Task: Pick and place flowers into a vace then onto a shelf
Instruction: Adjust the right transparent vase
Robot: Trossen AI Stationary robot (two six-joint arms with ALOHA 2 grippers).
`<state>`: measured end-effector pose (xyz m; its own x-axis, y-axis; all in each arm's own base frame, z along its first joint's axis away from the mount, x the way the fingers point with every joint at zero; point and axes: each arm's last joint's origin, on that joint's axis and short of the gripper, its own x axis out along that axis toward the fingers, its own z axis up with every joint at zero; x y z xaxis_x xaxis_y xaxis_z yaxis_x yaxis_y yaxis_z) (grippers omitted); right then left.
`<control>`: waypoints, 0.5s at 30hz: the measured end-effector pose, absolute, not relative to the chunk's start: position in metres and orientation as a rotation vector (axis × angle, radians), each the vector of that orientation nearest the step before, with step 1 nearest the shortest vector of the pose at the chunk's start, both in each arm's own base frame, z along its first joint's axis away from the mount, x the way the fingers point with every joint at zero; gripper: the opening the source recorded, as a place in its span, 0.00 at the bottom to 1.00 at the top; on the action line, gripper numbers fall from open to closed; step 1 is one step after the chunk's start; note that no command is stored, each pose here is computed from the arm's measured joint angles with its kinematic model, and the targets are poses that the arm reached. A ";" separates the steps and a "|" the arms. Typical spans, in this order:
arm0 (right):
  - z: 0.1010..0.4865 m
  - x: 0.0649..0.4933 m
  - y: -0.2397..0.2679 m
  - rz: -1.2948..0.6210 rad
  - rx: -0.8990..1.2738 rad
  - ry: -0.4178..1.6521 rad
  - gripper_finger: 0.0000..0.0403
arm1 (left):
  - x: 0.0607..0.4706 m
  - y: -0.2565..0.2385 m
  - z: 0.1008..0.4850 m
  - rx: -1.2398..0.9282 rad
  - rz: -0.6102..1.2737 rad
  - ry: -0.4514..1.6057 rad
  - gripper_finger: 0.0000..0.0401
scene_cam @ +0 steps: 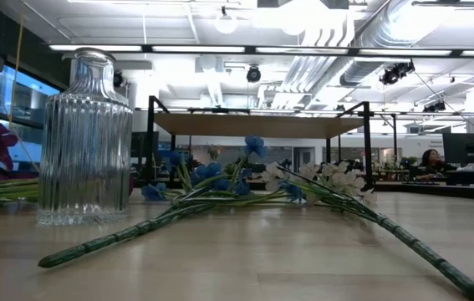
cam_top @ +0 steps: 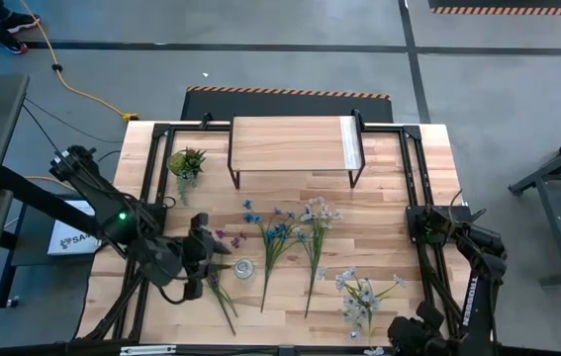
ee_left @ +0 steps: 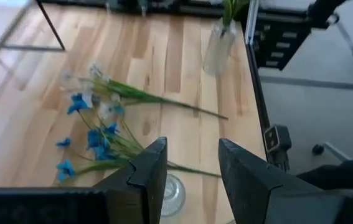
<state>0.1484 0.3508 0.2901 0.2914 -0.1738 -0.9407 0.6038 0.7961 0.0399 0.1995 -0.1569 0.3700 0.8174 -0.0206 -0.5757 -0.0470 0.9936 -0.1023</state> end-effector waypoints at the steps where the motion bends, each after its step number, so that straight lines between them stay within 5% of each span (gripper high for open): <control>1: 0.294 0.150 0.351 -0.529 0.439 1.163 0.33 | 0.201 -0.158 0.368 -0.112 0.017 0.621 0.45; 15: 0.389 0.164 0.345 -0.224 0.507 0.827 0.33 | 0.208 -0.166 0.358 -0.096 -0.016 0.673 0.45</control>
